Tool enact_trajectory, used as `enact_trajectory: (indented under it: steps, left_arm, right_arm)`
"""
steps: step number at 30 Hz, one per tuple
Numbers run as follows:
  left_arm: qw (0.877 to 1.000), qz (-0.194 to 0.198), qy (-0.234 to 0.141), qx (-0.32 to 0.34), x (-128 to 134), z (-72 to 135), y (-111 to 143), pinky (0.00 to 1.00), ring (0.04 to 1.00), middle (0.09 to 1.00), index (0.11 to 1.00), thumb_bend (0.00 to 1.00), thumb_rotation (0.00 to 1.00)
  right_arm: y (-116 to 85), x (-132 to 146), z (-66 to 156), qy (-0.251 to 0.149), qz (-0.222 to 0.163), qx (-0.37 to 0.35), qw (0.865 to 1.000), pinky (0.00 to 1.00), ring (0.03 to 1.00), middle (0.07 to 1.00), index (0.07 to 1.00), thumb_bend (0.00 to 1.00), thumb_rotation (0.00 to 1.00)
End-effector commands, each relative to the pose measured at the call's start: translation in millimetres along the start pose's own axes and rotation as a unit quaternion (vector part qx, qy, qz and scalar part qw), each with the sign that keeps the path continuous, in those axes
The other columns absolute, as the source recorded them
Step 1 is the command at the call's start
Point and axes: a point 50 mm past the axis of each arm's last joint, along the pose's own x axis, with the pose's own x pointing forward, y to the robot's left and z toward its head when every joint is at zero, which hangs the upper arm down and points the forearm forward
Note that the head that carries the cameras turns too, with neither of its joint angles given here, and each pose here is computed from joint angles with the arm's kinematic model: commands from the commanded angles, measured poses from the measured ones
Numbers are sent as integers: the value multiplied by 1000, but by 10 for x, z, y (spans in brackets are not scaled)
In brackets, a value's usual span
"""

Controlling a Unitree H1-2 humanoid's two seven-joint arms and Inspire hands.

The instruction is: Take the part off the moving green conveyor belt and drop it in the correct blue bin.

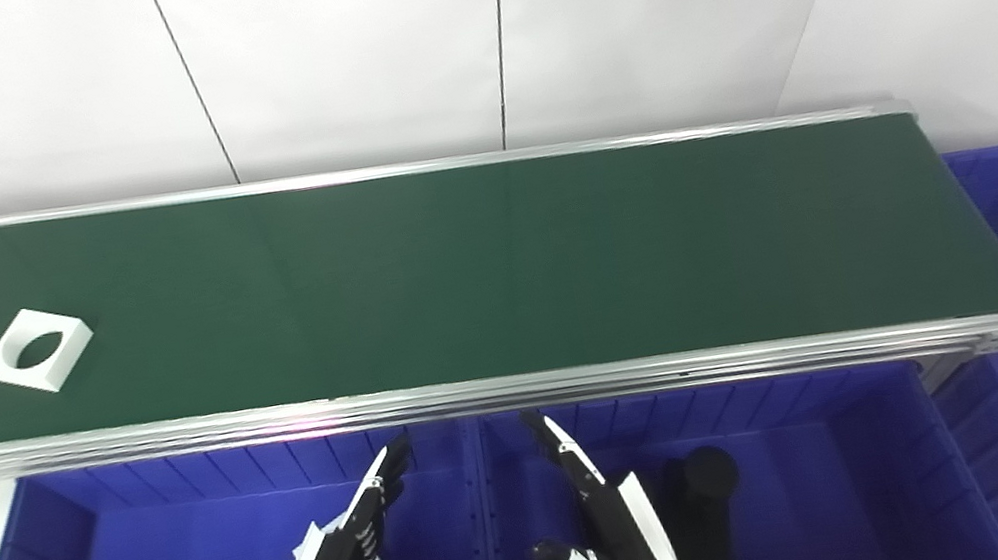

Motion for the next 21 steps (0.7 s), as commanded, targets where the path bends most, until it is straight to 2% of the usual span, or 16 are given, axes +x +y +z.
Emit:
enact_trajectory:
  steps: [1,21]
  left_arm:
    - [999,6,-31,-1,62,87,7,1000,1000,1000,973,867,1000]
    - [1000,2,-29,-3,68,74,6,1000,1000,1000,971,851,1000]
  right_arm:
    - [7,52,78,-32,-1,11,999,936,954,954,939,886,942]
    - [7,48,72,-31,-2,11,999,921,945,949,932,882,942]
